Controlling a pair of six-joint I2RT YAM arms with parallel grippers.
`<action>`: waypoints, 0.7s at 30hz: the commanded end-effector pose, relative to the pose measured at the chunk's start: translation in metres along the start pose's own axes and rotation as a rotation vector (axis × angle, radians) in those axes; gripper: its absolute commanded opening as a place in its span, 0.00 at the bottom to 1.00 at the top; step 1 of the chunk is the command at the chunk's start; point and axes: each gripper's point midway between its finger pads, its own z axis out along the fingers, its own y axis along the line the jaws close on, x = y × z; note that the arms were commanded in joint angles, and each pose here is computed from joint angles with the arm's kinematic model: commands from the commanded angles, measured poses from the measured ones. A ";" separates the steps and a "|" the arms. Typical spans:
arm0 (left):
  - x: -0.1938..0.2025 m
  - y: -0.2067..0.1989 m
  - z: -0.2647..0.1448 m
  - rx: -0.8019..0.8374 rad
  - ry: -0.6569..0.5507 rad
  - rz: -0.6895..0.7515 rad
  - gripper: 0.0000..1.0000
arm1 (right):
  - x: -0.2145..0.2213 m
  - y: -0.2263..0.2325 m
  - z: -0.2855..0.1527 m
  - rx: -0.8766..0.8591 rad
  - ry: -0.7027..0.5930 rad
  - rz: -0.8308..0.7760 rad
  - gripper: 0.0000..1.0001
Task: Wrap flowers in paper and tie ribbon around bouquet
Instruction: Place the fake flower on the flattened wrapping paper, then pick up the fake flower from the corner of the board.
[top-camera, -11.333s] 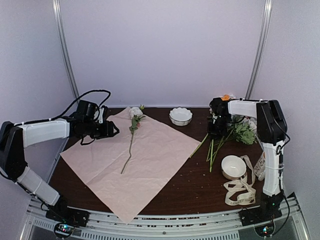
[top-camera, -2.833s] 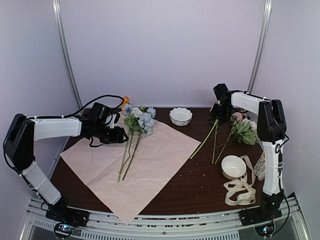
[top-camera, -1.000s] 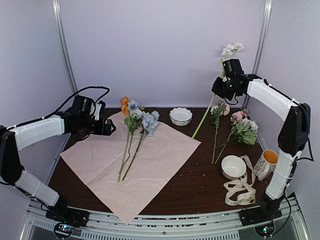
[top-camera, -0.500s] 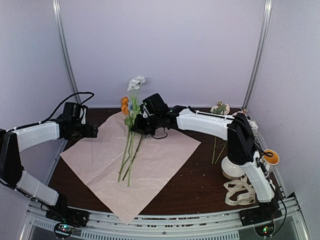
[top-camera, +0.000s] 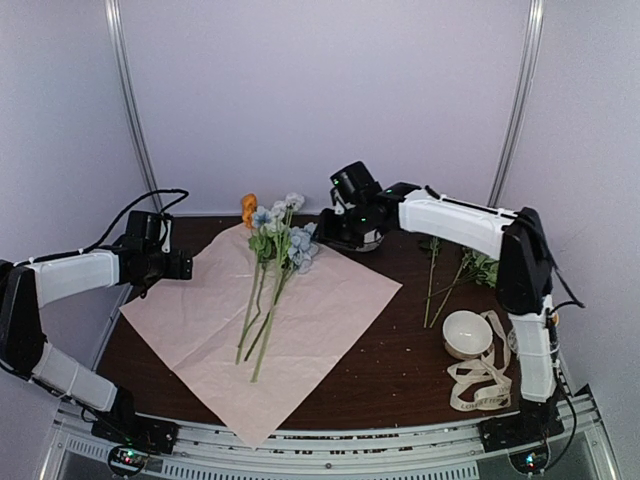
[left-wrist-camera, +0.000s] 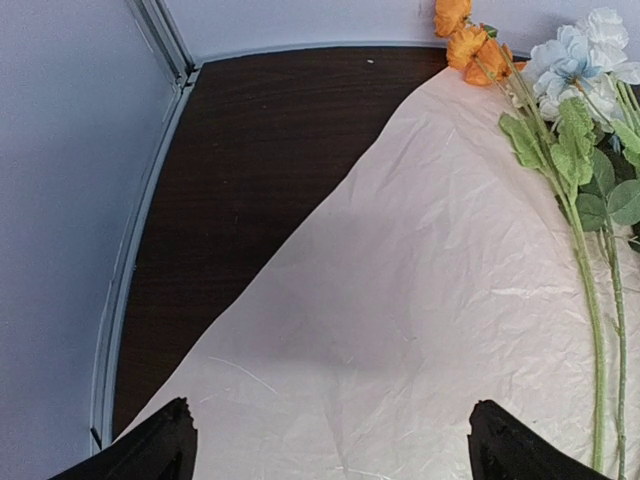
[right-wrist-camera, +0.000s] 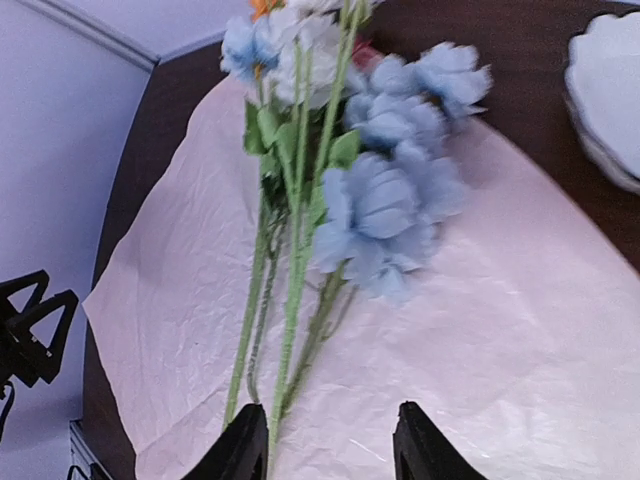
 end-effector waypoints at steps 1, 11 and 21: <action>-0.011 0.003 -0.005 -0.007 -0.052 0.003 0.98 | -0.049 -0.133 -0.089 0.294 -0.142 0.133 0.42; -0.012 0.001 -0.006 0.003 -0.047 0.007 0.98 | -0.006 -0.337 -0.161 0.510 -0.307 0.696 0.43; -0.014 0.001 -0.009 0.006 -0.052 0.011 0.98 | 0.019 -0.392 -0.149 0.543 -0.286 0.958 0.46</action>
